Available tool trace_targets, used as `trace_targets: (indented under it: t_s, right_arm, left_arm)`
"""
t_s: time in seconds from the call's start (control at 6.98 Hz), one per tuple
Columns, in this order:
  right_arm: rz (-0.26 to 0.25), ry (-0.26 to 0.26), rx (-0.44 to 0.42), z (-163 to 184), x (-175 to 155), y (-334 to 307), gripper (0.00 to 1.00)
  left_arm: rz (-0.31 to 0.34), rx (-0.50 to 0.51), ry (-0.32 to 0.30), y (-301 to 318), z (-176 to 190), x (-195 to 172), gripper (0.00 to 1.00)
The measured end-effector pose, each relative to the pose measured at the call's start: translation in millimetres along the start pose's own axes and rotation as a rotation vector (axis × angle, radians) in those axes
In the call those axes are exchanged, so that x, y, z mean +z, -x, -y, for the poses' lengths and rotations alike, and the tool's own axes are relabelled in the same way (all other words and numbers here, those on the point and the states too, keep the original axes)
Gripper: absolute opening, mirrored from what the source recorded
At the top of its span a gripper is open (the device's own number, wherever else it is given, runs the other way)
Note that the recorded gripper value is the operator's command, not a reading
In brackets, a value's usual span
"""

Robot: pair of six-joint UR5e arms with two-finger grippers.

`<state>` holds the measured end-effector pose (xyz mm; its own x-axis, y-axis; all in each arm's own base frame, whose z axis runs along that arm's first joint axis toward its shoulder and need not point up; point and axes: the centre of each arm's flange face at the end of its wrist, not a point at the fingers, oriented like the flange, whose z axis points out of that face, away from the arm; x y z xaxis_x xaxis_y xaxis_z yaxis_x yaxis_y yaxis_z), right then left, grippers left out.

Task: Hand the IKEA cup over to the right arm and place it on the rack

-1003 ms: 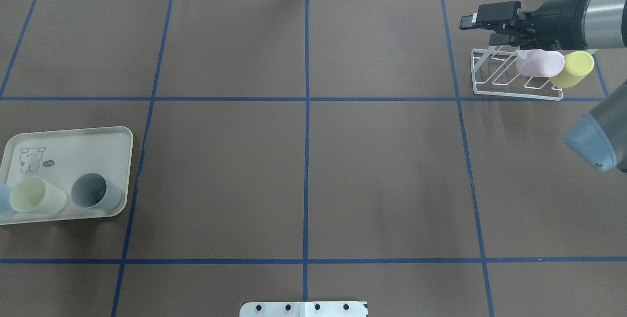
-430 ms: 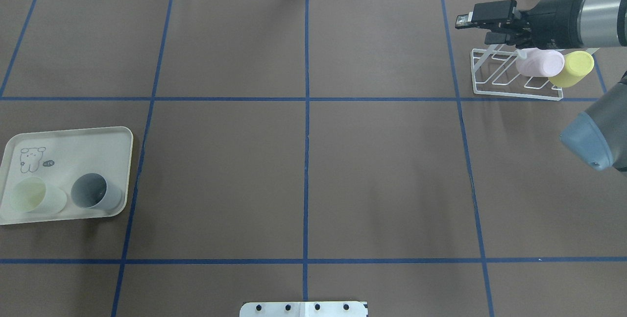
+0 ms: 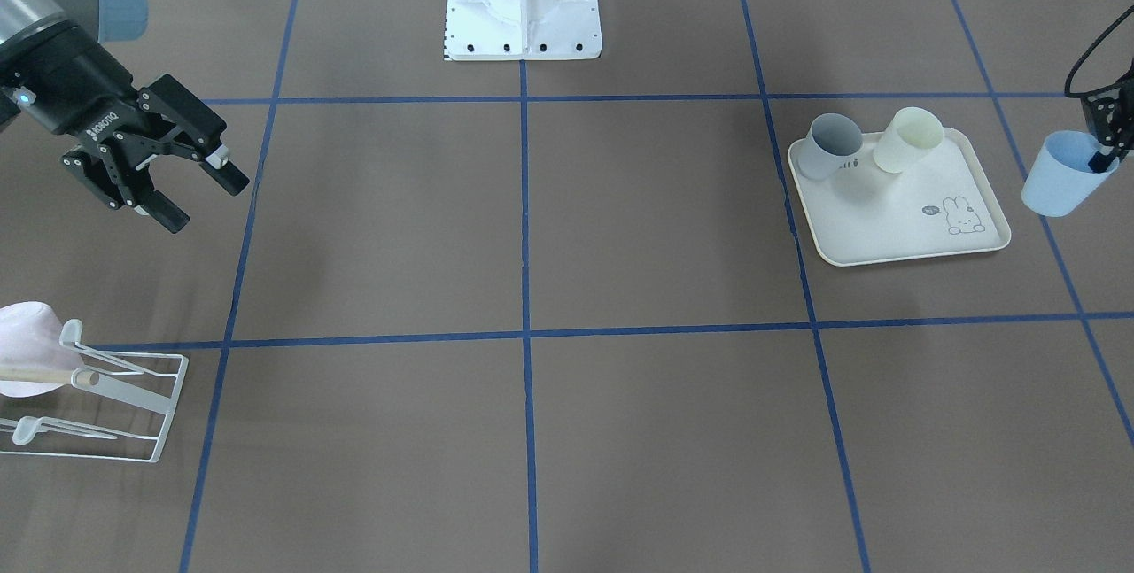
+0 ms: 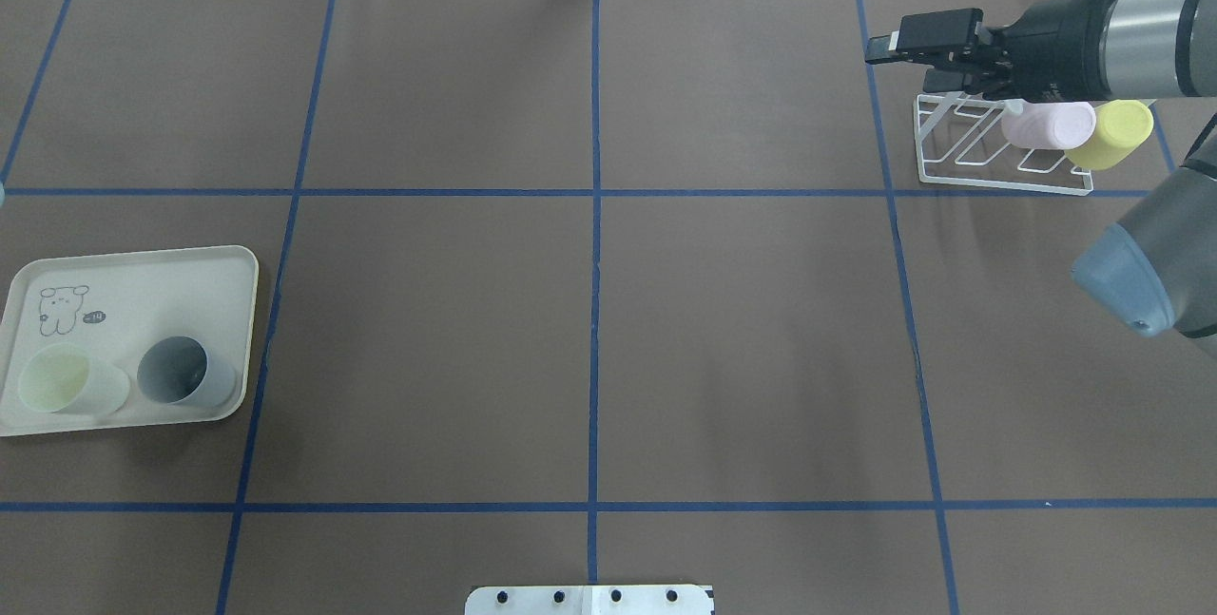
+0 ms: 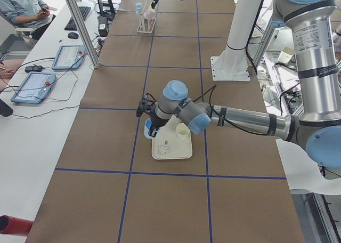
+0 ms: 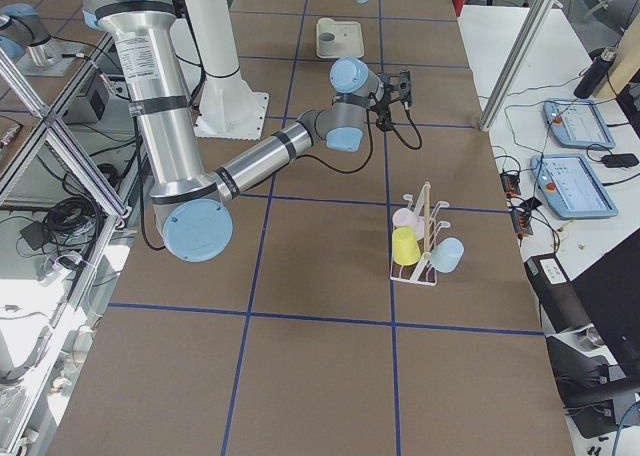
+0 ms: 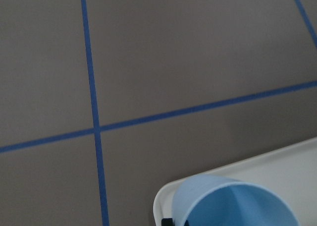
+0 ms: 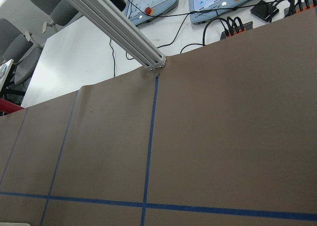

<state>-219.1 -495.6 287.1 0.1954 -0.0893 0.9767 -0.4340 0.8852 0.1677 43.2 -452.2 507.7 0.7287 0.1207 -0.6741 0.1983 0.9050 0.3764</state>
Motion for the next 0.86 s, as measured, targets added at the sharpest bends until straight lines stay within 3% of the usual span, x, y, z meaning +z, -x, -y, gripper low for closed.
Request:
trace_targets:
  t_s: [0.43, 0.86]
  right_arm:
    - [0.038, 0.002, 0.048, 3, 14, 27, 1.0]
    - [0.115, -0.045, 0.177, -6, 42, 88, 1.0]
  left_arm:
    - [-0.107, -0.29, -0.095, -73, 78, -26, 0.0]
    - [-0.326, -0.557, -0.065, -196, 105, -27, 0.0]
